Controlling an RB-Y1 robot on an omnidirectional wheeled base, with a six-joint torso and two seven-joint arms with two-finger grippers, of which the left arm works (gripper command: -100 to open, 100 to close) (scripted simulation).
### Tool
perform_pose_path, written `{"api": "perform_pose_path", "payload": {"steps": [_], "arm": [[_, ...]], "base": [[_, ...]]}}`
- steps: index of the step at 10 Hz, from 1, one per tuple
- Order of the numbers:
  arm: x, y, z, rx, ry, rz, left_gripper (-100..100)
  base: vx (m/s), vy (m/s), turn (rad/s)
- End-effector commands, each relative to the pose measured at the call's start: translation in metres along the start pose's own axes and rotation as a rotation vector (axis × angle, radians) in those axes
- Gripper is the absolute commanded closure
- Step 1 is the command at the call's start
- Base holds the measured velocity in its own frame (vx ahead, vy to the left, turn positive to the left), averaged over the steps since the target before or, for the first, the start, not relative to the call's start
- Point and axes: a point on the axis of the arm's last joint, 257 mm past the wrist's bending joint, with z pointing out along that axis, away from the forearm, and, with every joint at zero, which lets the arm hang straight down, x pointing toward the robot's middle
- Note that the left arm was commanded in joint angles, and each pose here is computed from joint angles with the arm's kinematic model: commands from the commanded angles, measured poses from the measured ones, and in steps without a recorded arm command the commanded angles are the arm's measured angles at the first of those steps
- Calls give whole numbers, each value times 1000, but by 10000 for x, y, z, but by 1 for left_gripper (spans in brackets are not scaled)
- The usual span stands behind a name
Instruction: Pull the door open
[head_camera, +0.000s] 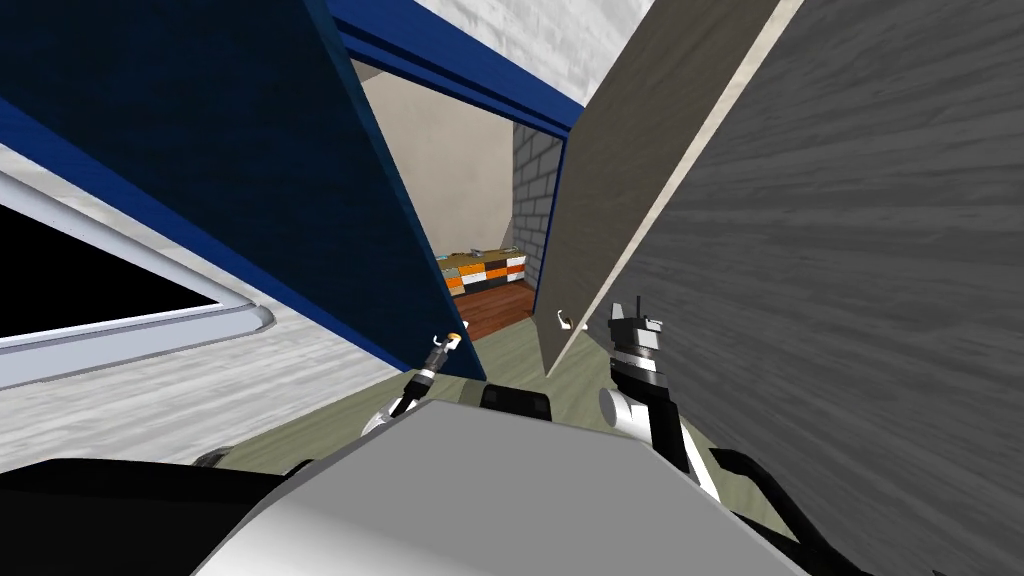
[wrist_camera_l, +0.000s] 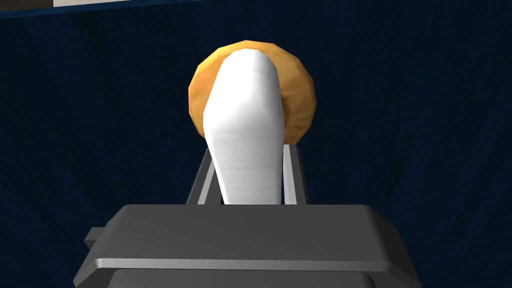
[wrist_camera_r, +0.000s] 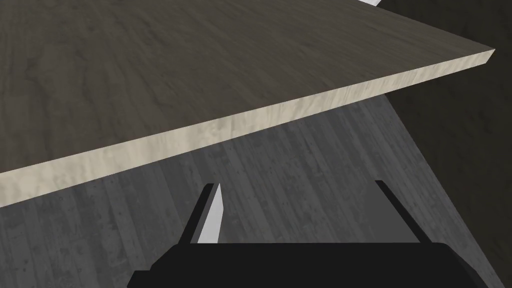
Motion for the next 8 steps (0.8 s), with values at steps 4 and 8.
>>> {"api": "perform_pose_path", "payload": {"steps": [4, 8], "arm": [[-136, -53, -19, 20, -2, -43, 100], [-160, -27, -216, 19, 10, -40, 100]], "base": [[-170, 46, -139], [-137, 42, -143]]}}
